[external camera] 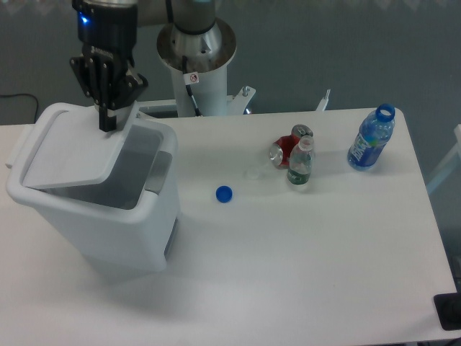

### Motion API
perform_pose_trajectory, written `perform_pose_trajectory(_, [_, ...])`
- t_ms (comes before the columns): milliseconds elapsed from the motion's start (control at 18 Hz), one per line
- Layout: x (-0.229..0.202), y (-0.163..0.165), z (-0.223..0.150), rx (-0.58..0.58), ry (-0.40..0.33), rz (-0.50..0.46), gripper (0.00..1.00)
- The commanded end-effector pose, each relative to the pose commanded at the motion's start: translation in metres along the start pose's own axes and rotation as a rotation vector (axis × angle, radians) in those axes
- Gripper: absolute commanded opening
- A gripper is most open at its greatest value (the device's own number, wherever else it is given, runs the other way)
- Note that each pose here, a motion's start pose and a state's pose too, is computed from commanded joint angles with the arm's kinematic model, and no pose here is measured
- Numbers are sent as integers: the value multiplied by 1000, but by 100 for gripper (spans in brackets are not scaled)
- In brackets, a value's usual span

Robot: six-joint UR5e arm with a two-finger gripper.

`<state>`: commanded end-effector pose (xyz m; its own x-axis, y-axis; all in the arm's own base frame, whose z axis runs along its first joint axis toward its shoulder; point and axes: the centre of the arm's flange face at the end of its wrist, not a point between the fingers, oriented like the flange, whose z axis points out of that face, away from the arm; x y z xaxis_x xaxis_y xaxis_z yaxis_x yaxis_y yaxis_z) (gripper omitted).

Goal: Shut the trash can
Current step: 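Press the lid down until it closes over the trash can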

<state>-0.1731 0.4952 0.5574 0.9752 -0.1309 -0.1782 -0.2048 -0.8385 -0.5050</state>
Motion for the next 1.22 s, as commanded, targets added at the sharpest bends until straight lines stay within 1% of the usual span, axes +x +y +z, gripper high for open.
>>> perform_pose_trajectory(444, [-15,9,0,7,2,-40,4])
perform_pose_trajectory(667, [-16,13,14,-12,18,-47,4])
perform_pose_trajectory(1056, [-17,15,18,-18,22,-50,4])
perform_pose_trajectory(1222, [-19,16,26,-28,31,-56,4])
